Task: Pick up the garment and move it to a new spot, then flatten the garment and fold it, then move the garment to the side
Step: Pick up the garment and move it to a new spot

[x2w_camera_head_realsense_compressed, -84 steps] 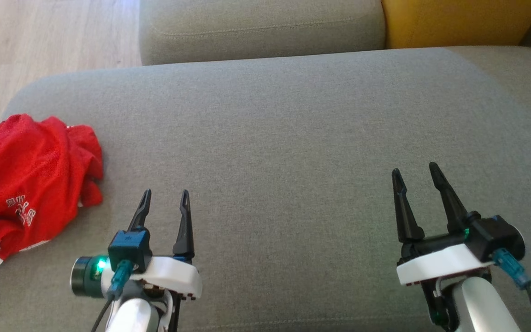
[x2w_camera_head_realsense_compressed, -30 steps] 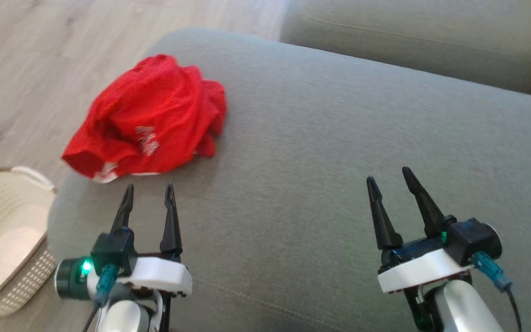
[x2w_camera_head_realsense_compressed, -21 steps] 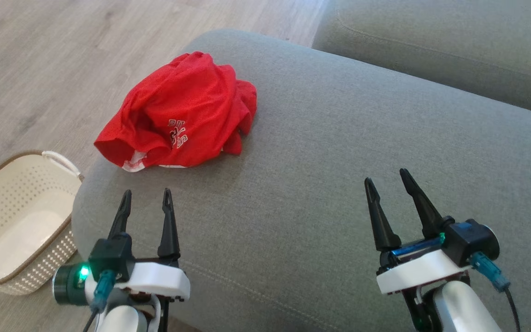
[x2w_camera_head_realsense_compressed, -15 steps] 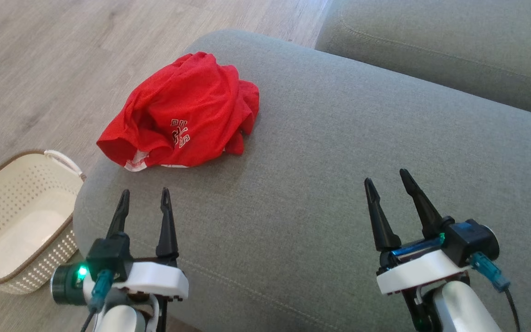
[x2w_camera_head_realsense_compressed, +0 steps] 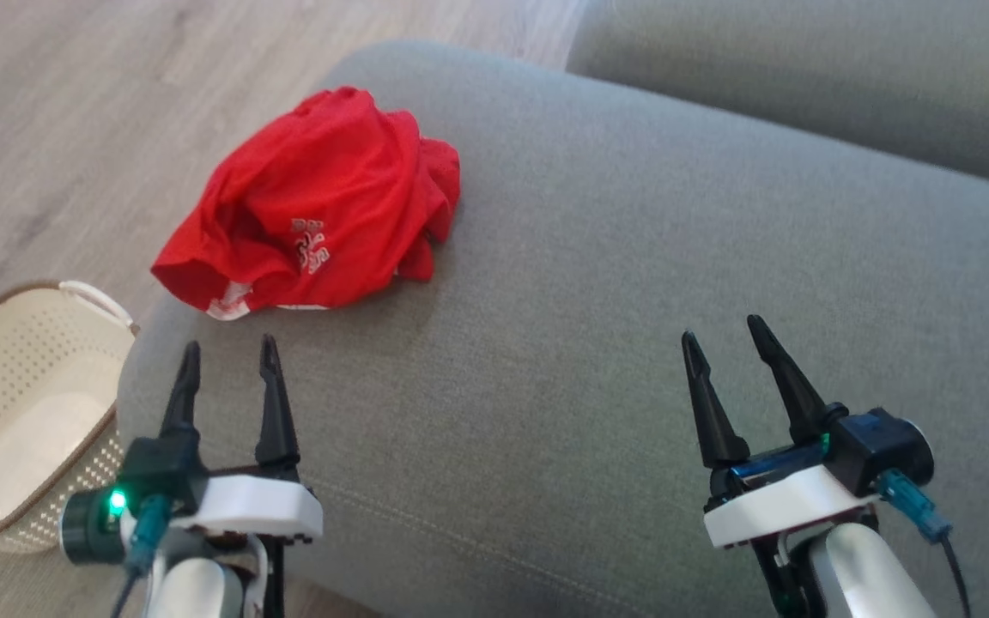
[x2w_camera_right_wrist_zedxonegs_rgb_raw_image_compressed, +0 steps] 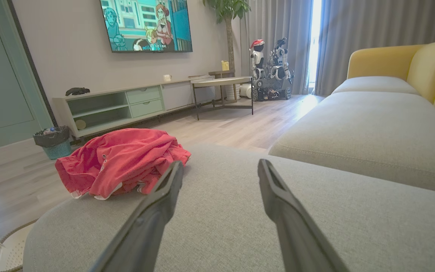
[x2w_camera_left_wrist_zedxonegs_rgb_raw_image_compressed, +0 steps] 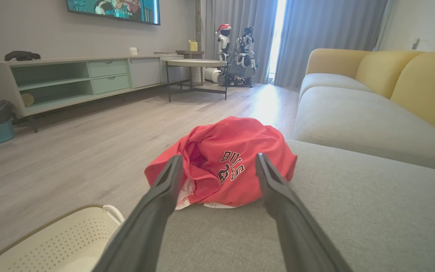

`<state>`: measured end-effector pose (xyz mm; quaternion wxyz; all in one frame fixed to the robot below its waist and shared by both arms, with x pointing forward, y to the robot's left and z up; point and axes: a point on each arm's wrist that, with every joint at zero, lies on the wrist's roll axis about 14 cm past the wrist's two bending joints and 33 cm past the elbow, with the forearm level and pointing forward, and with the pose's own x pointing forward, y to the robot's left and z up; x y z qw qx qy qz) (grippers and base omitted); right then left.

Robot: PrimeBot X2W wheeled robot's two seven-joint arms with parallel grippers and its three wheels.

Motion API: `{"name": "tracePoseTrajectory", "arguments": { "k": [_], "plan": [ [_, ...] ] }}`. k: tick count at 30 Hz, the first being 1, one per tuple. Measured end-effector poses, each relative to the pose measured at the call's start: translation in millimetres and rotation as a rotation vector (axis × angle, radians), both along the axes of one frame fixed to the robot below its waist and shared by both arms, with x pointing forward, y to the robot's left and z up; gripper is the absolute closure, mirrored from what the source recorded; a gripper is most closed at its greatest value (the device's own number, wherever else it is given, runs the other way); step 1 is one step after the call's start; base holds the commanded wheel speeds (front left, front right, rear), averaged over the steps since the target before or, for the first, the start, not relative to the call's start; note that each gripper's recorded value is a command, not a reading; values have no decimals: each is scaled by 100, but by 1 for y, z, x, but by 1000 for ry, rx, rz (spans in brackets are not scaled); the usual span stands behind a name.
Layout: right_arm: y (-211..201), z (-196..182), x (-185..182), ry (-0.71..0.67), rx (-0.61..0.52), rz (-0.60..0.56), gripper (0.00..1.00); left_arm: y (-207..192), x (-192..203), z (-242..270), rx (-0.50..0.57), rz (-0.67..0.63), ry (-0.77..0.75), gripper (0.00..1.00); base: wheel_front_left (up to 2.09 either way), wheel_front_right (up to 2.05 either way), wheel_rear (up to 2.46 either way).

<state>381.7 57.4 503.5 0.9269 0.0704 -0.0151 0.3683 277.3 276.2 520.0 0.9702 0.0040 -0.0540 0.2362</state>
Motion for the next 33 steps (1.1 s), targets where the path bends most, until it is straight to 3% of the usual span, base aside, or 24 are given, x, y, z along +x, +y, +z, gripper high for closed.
{"name": "tracePoseTrajectory", "arguments": {
  "k": [8, 23, 33],
  "plan": [
    [-30, -26, 28, 44, -42, -73, 0, 9, 48, 2, 23, -50, 18, 0, 0, 0, 0],
    [-70, -55, 69, 84, -82, -161, 0, 68, 159, -50, 68, -74, 304, 0, 0, 0, 0],
    [-89, -66, 76, 104, -100, -210, 0, 87, 177, -89, 78, -58, 500, 0, 0, 0, 0]
  ]
}}
